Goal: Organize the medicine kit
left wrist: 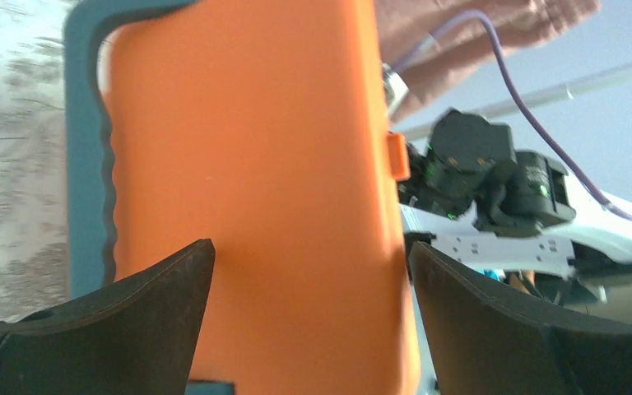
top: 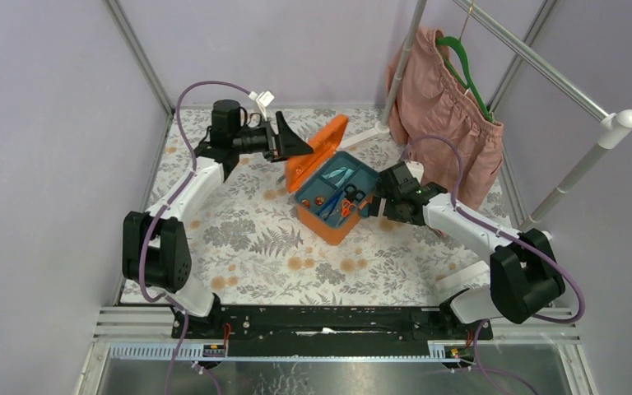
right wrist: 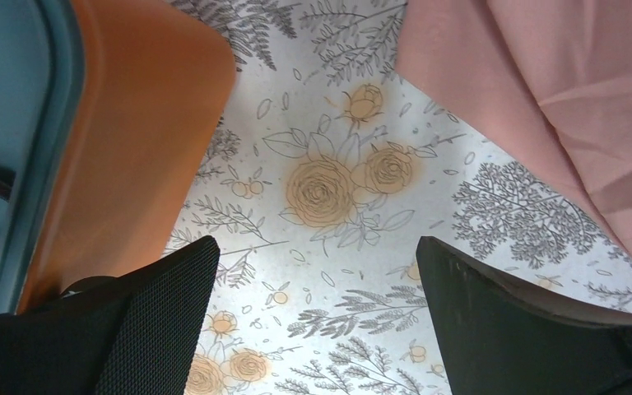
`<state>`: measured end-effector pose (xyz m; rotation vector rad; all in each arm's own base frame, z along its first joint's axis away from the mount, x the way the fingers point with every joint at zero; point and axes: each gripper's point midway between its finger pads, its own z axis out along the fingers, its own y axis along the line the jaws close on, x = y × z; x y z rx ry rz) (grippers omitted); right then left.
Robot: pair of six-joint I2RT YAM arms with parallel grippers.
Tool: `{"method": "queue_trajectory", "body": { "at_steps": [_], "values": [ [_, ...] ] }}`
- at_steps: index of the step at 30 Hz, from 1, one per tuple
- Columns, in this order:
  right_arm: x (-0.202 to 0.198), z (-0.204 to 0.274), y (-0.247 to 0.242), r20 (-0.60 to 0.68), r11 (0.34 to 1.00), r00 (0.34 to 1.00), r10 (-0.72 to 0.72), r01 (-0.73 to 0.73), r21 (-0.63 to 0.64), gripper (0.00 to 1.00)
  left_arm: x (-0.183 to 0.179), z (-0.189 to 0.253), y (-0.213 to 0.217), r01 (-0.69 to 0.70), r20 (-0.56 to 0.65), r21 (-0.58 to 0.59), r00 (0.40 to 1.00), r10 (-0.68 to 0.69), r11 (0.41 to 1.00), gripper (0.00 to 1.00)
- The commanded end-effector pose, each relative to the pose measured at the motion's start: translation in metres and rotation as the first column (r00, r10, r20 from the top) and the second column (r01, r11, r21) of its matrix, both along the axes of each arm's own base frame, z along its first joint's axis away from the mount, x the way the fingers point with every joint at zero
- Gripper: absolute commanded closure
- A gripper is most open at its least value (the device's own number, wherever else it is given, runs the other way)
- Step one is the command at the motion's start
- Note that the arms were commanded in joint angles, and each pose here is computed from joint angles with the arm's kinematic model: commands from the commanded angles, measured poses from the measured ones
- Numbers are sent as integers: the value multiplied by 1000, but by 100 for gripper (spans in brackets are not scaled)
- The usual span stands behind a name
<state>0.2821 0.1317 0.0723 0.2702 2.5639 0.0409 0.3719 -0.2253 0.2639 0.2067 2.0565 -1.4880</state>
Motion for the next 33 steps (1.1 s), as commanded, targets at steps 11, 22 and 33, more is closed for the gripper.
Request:
{"method": "queue_trajectory", "body": {
  "at_steps": [11, 22, 33],
  "values": [
    [22, 16, 23, 80, 994, 997, -10, 2, 107, 0, -51, 34, -35, 132, 23, -9, 991, -132, 991, 3],
    [11, 33, 3, 121, 998, 992, -33, 25, 65, 0, -14, 34, -23, -42, 119, 141, 993, 25, 989, 3],
    [-2, 21, -36, 83, 993, 991, -108, 111, -35, 0, 30, -21, -8, -273, 143, 356, 961, 237, 894, 3]
  ]
}}
